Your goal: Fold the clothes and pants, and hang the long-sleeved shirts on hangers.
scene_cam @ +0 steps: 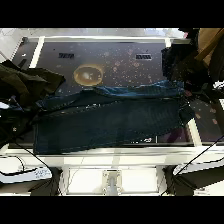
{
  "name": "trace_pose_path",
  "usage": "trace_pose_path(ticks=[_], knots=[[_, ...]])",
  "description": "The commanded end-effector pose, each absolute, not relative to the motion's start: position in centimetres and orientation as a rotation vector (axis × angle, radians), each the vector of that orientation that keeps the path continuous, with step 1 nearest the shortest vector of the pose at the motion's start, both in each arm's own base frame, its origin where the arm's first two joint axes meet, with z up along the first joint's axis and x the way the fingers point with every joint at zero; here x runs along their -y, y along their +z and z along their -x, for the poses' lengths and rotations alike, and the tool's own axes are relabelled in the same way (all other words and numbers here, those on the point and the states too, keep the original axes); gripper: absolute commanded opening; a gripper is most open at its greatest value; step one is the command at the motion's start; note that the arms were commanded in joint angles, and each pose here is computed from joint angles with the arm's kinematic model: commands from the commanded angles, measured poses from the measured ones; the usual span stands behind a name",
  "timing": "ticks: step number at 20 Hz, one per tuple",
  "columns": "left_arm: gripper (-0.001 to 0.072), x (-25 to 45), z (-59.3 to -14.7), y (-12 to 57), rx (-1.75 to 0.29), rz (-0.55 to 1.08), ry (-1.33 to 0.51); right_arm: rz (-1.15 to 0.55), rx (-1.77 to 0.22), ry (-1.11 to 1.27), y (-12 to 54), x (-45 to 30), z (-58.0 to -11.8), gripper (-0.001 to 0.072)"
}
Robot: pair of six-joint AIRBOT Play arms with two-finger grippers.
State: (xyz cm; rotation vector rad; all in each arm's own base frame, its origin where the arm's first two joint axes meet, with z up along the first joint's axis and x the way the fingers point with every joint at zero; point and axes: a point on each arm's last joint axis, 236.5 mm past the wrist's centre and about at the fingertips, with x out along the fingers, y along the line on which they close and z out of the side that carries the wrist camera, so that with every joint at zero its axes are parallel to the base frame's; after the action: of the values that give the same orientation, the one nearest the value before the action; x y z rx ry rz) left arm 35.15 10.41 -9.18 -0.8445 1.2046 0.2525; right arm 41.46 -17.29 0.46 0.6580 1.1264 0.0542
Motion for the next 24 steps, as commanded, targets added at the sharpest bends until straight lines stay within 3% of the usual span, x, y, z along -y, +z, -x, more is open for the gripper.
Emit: trace_pose_path(ticks=[1, 5, 15, 18, 19, 20, 23, 24], knots=[[0.0584, -11.3, -37.1, -9.7, -1.042, 0.936, 0.326, -0.65, -1.151, 0.103, -0.3, 15.6, -40.8, 0.0462], [0.0583, -11.9, -40.2, -7.9, -0.887, 0.964, 0.314, -0.605, -1.117, 0.117, -0.1, 14.4, -42.6, 0.0462], [0.0581, -10.0, -39.3, -7.6, -0.958, 0.985, 0.239, -0.558, -1.114, 0.129, -0.3, 13.1, -43.7, 0.0462], [0.0402, -8.6, -39.3, -9.1, -1.006, 0.987, 0.22, -0.559, -1.105, 0.124, -0.2, 13.2, -43.9, 0.0462], [0.0267, -8.2, -39.4, -9.4, -1.017, 0.984, 0.214, -0.558, -1.106, 0.125, -0.2, 13.2, -43.9, 0.0462], [0.0011, -7.9, -39.4, -9.5, -1.023, 0.968, 0.201, -0.558, -1.106, 0.126, -0.2, 13.2, -43.8, 0.0462], [0.0022, -8.5, -39.5, -8.4, -1.005, 0.95, 0.182, -0.554, -1.155, 0.145, -0.4, 12.9, -42.6, 0.0451], [0.0021, -9.2, -39.1, -7.4, -0.993, 0.945, 0.181, -0.542, -1.186, 0.151, -0.5, 13.3, -41.5, 0.0401]])
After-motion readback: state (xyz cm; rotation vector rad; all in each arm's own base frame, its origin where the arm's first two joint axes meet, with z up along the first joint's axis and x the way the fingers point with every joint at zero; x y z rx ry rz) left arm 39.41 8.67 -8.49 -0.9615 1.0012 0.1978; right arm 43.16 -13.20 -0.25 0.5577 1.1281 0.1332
